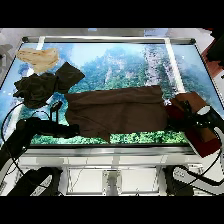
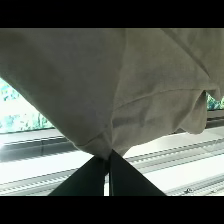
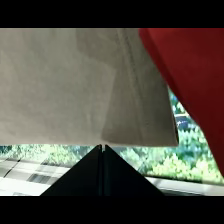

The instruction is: Fold the shirts.

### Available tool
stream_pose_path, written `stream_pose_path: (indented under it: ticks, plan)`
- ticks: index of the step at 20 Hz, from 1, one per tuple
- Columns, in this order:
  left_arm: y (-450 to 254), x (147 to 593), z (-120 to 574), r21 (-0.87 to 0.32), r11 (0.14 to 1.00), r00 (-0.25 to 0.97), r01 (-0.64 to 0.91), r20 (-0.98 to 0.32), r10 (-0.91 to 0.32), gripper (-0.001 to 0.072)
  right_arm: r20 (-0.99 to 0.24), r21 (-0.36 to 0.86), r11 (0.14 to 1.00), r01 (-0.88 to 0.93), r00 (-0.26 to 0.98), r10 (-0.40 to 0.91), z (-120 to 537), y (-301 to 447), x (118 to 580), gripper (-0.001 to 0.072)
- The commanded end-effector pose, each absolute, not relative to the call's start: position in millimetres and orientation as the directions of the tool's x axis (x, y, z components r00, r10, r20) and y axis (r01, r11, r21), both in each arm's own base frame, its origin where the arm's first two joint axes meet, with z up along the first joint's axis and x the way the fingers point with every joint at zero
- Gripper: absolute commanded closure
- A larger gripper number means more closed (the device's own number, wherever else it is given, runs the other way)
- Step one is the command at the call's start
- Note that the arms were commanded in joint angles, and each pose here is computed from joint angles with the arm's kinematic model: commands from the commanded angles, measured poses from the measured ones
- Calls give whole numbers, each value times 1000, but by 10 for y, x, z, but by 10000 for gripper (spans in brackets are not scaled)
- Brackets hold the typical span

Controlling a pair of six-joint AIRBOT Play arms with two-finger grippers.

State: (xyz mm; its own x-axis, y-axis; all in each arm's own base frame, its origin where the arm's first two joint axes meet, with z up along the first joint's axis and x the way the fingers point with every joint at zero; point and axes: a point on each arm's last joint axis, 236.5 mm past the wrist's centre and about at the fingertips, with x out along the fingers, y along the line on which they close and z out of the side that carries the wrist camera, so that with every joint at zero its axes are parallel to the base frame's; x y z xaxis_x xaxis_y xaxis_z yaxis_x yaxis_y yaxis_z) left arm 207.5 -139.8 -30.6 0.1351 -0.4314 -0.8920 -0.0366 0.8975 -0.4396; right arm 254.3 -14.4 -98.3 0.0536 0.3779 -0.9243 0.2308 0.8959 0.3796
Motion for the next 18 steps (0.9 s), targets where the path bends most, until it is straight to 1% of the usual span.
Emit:
stream_pose_path:
  ticks: [1,2,3,4,7,12,14,15,16,17,18]
  plan:
    - [-1392,2072,-304,-437,899,134,-37,-893,-429,695,-920,390,895,218,45,390,-972,-122,2519,679]
    - [-1390,2069,-306,-436,899,133,-37,-894,-428,694,-918,390,895,214,19,396,-968,-109,2456,591]
    - [-1387,2071,-307,-435,900,134,-36,-894,-427,695,-914,395,895,209,-9,405,-957,-86,2389,422]
    - [-1386,2071,-307,-435,900,134,-36,-895,-427,695,-909,402,894,199,-35,416,-938,-59,2326,319]
    - [-1386,2073,-307,-435,900,135,-36,-894,-427,695,-918,378,904,202,-47,394,-938,-106,2285,323]
    - [-1386,2073,-307,-435,900,135,-36,-894,-427,695,-937,348,889,299,77,341,-1056,-212,2540,324]
    - [-1386,2073,-307,-435,900,135,-36,-894,-427,695,-939,345,885,314,105,329,-1071,-238,2602,345]
    - [-1387,2073,-306,-435,900,135,-36,-894,-427,695,-938,346,880,325,114,326,-1071,-245,2623,426]
    - [-1387,2073,-306,-435,900,135,-36,-894,-427,695,-938,345,880,327,118,325,-1071,-248,2632,535]
    - [-1388,2073,-306,-435,900,135,-36,-894,-427,695,-939,345,880,327,121,323,-1072,-252,2638,626]
    - [-1388,2073,-306,-435,900,135,-36,-894,-427,695,-939,343,880,327,125,320,-1073,-260,2649,646]
